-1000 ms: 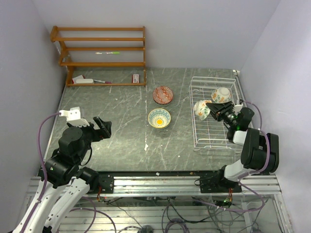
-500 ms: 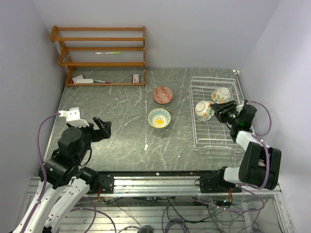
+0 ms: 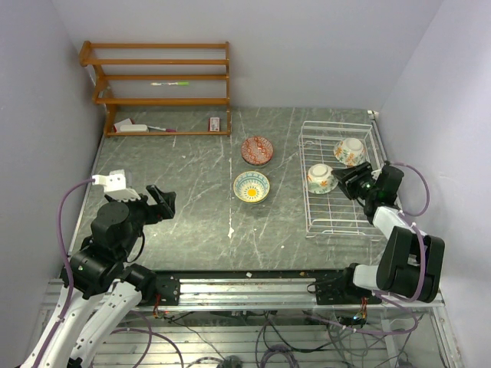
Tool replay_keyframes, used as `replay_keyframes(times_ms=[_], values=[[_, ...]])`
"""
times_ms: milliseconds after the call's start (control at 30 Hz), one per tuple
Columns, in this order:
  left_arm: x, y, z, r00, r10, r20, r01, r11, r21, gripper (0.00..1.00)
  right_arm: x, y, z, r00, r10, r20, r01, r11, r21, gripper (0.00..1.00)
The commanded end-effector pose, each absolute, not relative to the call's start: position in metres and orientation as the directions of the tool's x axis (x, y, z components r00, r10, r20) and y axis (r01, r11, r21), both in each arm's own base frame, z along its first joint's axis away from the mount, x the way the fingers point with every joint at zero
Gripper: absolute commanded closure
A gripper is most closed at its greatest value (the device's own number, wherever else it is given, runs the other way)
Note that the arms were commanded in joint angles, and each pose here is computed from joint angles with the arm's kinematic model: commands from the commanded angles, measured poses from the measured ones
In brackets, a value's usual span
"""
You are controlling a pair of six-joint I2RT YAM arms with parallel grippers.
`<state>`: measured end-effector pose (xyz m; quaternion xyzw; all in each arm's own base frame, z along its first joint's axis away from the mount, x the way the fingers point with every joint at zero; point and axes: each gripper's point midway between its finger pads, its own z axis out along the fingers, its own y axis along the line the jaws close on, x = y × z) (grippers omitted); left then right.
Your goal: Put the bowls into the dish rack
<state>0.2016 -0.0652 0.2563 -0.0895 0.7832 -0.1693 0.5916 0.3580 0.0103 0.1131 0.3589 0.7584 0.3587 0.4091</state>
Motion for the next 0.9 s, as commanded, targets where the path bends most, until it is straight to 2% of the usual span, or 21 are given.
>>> replay_keyframes(times_ms=[0, 133, 633, 867], values=[[0.199, -0.064, 0.271, -0.25, -0.359, -0.899, 0.075, 0.919, -0.388, 0.02, 0.359, -0.003, 0.116, -0.391, 0.811, -0.435, 0.279, 0.555, 0.784, 0.47], [0.199, -0.065, 0.271, -0.253, -0.357, -0.899, 0.078, 0.919, -0.387, 0.02, 0.358, -0.008, 0.117, -0.392, 0.795, -0.464, 0.294, 0.586, 0.755, 0.39], [0.199, -0.066, 0.271, -0.255, -0.355, -0.899, 0.081, 0.919, -0.386, 0.02, 0.352, -0.028, 0.124, -0.405, 0.699, -0.59, 0.323, 0.713, 0.623, 0.35], [0.2, -0.066, 0.27, -0.259, -0.354, -0.899, 0.077, 0.92, -0.384, 0.02, 0.361, -0.015, 0.147, -0.47, 0.507, -0.722, 0.301, 0.861, 0.409, 0.33]])
